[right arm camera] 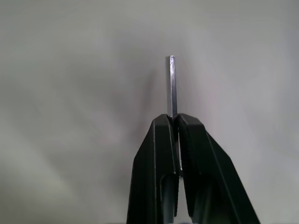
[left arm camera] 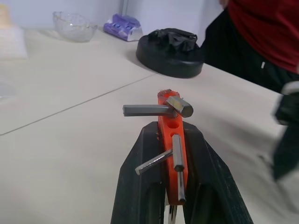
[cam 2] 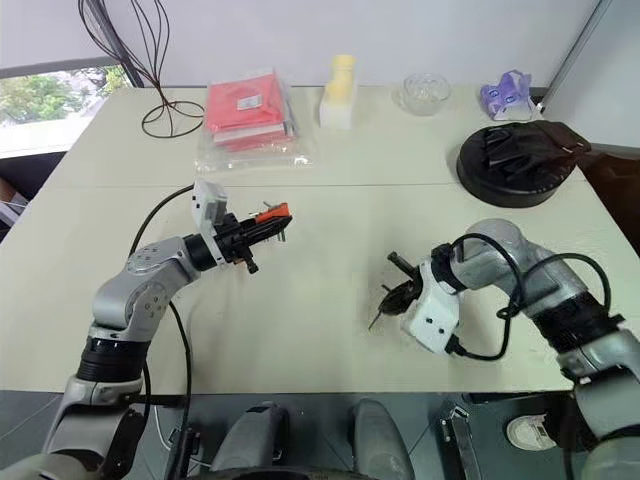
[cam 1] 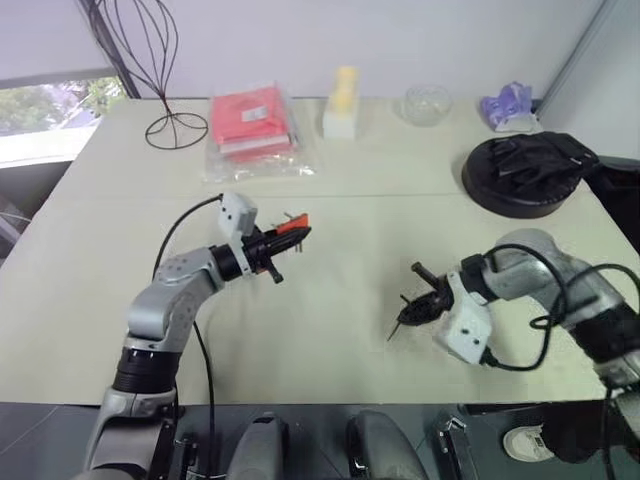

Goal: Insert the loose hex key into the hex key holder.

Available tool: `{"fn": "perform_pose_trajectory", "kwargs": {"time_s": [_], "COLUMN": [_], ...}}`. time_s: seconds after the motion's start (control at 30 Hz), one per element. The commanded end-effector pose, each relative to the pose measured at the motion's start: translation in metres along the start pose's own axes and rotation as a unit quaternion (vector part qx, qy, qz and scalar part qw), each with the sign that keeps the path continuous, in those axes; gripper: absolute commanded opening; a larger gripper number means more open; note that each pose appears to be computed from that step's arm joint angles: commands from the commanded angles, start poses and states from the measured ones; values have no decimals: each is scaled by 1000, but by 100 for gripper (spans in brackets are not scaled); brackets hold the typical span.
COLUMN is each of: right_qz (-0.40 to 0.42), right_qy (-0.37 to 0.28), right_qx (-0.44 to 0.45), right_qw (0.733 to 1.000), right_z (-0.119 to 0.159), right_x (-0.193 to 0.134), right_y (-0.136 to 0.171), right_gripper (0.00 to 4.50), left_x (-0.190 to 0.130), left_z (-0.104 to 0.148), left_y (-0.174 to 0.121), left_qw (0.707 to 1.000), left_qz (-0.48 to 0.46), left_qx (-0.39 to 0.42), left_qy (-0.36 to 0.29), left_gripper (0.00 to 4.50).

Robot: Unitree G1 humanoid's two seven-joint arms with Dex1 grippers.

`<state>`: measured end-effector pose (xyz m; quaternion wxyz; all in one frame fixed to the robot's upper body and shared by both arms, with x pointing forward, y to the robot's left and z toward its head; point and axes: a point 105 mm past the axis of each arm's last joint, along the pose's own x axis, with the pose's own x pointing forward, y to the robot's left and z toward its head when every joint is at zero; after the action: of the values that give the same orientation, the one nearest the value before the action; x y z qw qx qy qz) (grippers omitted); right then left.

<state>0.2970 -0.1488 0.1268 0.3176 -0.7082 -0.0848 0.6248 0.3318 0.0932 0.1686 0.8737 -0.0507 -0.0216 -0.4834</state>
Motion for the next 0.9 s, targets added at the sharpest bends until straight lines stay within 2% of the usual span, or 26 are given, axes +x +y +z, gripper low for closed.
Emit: {"fn": "perform_pose_trajectory", "kwargs": {"time_s": [0.03,0.13,0.17,0.3,0.37,0.4,0.5,0.6,0.63,0.7,0.73,0.77,0.8,0.83,0.87,0.9], "right_qz": [1,9,11,-3,-38,-82,-202,-250,-250,-255,-257,-269,-282,-285,-288,-286], "right_qy": [10,-4,-6,5,27,39,0,-92,-109,-118,-112,-107,-106,-105,-109,-115], "right_qx": [-37,-41,-47,-65,-30,29,224,396,446,554,616,674,731,768,795,814], "right_qw": [999,999,999,998,998,995,953,879,852,784,736,680,612,564,523,492], "right_z": [-9,-7,-6,-9,-15,-20,-16,5,9,7,1,-7,-14,-16,-17,-17], "right_x": [0,4,4,0,-11,-21,-48,-64,-65,-63,-61,-59,-57,-53,-52,-48], "right_y": [1,7,8,5,-8,-22,-61,-82,-83,-82,-80,-79,-76,-73,-72,-68], "right_gripper": [73,198,260,444,444,444,444,444,444,444,444,444,444,444,444,444], "left_x": [-1,-2,-2,-1,-2,-3,-5,-3,-1,2,4,5,6,6,7,7], "left_z": [11,12,13,14,13,13,13,11,10,8,8,9,9,9,9,9], "left_y": [-5,-5,-5,-6,-7,-7,-5,-6,-7,-9,-9,-9,-9,-8,-8,-8], "left_qw": [1000,1000,1000,1000,1000,1000,1000,1000,1000,1000,1000,1000,1000,1000,1000,1000], "left_qz": [-6,-4,-3,-2,-1,0,7,3,0,-9,-12,-13,-13,-13,-13,-12], "left_qx": [15,15,15,13,13,13,11,7,6,9,9,8,8,7,7,9], "left_qy": [-16,-17,-18,-21,-20,-21,-23,-22,-20,-15,-14,-14,-15,-15,-15,-15], "left_gripper": [0,0,0,0,0,0,0,0,0,0,0,0,0,0,0,0]}}
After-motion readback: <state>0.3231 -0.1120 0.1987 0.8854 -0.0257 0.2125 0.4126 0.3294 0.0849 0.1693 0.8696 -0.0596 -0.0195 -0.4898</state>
